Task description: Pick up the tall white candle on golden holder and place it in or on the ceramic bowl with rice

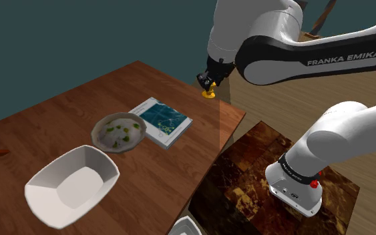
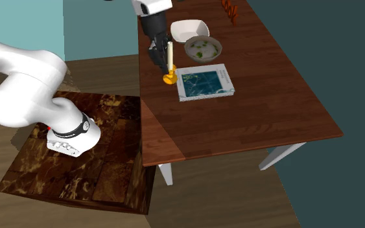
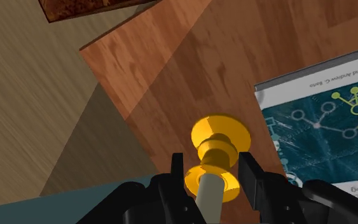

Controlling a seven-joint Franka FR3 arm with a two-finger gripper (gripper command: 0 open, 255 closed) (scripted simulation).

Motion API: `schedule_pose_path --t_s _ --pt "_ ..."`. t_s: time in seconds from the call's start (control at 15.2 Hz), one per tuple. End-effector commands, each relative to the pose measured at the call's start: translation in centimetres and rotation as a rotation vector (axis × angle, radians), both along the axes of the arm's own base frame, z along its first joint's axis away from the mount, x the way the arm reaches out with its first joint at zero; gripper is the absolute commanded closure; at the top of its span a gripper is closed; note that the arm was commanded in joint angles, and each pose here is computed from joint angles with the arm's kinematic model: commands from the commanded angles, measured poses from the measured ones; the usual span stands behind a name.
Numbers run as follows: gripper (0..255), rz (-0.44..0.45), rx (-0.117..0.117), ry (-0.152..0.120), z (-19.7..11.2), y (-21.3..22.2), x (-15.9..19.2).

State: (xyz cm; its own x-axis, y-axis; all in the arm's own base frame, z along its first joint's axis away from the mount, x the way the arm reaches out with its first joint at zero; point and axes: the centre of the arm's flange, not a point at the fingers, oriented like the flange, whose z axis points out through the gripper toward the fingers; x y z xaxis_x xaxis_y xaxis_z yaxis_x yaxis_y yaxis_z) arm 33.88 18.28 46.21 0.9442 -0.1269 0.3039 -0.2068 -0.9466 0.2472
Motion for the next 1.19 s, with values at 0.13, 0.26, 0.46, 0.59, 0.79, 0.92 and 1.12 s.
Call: schedule_pose_path --t_s 0.13,0.26,0.46,0.59,0.79,0.92,1.12 --pt "255 0.000 0.002 0.000 -0.3 5.2 1.7" --pt "255 0.000 0.002 0.000 -0.4 7.7 2.6" --pt "255 0.000 0.002 0.000 -0.6 11.4 3.9" --pt "255 0.000 0.002 0.000 -0.8 13.9 4.8" --pt "255 0.000 0.002 0.000 -0.9 17.6 6.2" --pt "255 0.000 0.002 0.000 -1.1 20.1 7.1" --pt "255 0.000 0.002 0.000 -1.3 23.8 8.4"
